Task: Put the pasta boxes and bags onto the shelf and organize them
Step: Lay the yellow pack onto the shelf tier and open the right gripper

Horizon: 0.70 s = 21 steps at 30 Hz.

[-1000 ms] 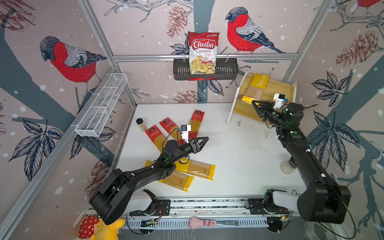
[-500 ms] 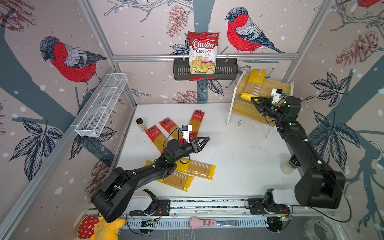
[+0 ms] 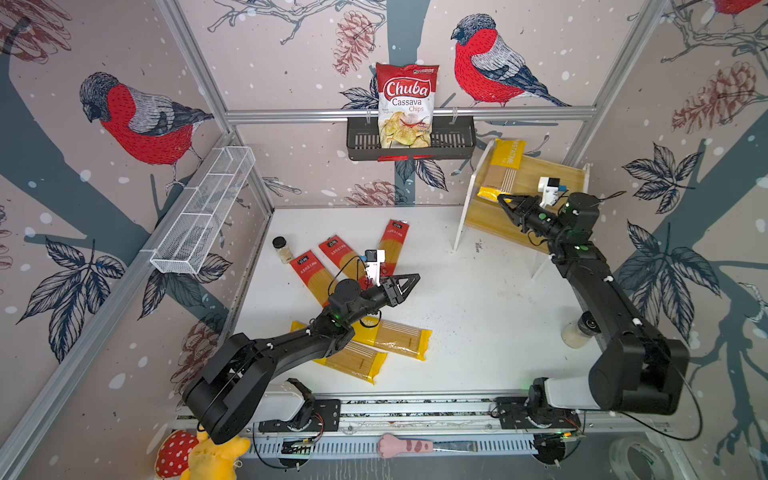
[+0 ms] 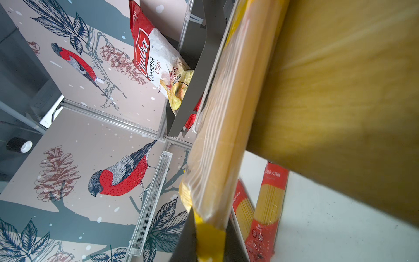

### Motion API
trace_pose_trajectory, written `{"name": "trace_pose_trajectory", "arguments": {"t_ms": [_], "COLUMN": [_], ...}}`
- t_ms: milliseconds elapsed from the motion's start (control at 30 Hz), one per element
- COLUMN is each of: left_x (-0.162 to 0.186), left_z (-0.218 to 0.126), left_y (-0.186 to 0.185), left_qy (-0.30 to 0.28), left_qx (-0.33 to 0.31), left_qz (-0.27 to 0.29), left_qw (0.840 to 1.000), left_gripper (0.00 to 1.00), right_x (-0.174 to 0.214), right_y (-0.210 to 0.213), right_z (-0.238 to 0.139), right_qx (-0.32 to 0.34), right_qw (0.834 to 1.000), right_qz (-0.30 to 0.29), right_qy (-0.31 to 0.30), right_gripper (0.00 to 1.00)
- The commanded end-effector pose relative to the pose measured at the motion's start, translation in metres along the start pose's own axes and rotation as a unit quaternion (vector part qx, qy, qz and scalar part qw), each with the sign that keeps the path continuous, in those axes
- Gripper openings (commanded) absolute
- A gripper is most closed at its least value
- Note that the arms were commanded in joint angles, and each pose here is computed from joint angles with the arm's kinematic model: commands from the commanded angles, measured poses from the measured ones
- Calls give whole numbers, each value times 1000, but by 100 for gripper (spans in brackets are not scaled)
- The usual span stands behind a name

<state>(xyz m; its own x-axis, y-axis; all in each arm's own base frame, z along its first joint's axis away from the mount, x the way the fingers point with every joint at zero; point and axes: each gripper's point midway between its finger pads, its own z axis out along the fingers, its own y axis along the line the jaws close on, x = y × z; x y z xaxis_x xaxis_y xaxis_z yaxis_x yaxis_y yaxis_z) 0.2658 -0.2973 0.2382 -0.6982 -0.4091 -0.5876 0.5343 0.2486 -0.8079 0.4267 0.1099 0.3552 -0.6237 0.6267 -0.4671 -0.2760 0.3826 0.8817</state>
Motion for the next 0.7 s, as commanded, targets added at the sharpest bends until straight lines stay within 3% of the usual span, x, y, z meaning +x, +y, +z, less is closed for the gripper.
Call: {"name": "trace_pose_trajectory", "arguments": {"t_ms": [0,433,667], "left_x": [-4,-5,-5], "left_z": [1,6,9], "left_y": [-6,-7,-9], "left_qy": [-5,-2,0], "left_qx": [8,10,13], "left_qz": [14,15,15], "left_qw": [1000,1000,1000], "left_gripper": [48,48,48], "right_x": [0,-2,-8], "right_y": [-3,1,2], "right_z": [2,3,-1], "right_qx": [-1,-14,-14], "right_qw": [1000,1000,1000], "right_qz": [-7,0,10], "right_qy": [5,4,-22], "right_gripper": [6,16,13]}}
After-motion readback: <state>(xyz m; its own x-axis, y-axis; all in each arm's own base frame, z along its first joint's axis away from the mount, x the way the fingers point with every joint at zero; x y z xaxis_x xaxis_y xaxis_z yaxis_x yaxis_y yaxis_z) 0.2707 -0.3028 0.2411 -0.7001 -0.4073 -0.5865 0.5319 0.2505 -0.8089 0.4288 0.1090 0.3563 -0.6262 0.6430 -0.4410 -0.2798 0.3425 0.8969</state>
